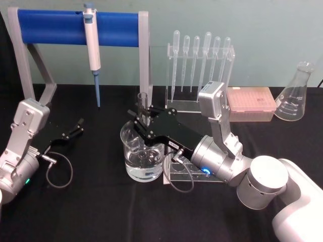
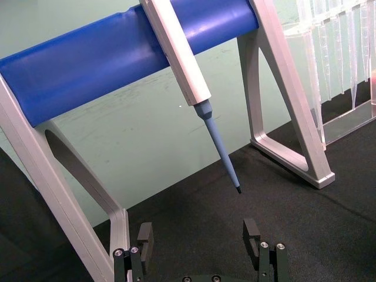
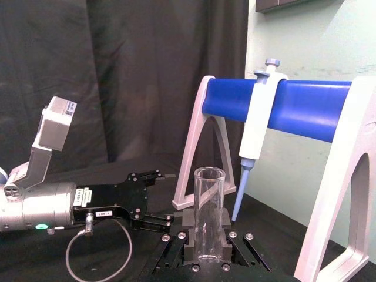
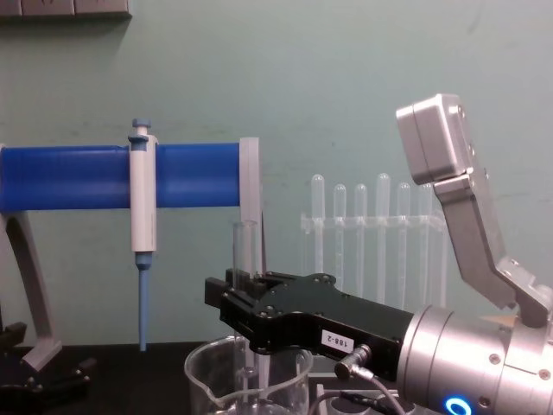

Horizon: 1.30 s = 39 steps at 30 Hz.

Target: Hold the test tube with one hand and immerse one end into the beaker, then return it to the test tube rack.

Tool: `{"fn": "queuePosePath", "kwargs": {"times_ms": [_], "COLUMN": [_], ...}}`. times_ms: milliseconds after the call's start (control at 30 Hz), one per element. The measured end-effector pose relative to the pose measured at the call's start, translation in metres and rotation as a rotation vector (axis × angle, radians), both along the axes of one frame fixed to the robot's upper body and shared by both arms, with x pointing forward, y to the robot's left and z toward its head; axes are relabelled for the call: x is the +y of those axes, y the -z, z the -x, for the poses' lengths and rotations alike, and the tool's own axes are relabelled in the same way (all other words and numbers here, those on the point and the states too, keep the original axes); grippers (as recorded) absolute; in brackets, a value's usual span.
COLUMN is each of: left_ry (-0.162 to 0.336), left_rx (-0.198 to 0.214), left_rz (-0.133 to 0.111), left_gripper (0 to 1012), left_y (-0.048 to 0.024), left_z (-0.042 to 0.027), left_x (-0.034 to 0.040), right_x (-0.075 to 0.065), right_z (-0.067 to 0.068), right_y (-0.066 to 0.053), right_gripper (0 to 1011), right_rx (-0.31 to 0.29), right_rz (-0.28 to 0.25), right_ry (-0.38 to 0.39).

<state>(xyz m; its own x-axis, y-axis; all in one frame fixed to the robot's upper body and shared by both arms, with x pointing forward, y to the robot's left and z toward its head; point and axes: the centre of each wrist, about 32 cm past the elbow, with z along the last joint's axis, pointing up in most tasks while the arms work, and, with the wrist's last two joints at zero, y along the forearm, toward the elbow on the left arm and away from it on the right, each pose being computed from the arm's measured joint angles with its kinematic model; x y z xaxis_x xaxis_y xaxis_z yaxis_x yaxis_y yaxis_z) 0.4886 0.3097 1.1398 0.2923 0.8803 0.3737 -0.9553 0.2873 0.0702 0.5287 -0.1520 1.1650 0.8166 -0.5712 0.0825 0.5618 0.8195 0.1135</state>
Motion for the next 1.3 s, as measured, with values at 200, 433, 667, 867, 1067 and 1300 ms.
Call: {"fn": "queuePosePath", "kwargs": {"times_ms": [200,433,667,867,1067,1300], "left_ry": [0.000,0.000,0.000,0.000,0.000,0.000], "left_rx": [0.000,0.000,0.000,0.000,0.000,0.000], "left_rz": [0.000,0.000,0.000,0.000,0.000,0.000], "left_gripper": [1000,1000,1000,1000,1000,1000], "left_y": [0.0000,0.0000,0.0000,0.0000,0.0000,0.0000], "left_z": [0.0000,0.0000,0.0000,0.0000,0.0000,0.0000], "left_x": [0.0000,0.0000,0.0000,0.0000,0.0000,0.0000], "right_x": [0.0000,0.0000,0.0000,0.0000,0.0000,0.0000], "right_z": [0.0000,0.0000,0.0000,0.0000,0.0000,0.0000], "right_y": [0.0000,0.0000,0.0000,0.0000,0.0000,0.0000], "right_gripper": [224,224,224,224,224,224], "right_rx": [0.000,0.000,0.000,0.000,0.000,0.000], "right_rz": [0.000,0.000,0.000,0.000,0.000,0.000], "right_ry": [0.000,0.000,0.000,0.000,0.000,0.000]}}
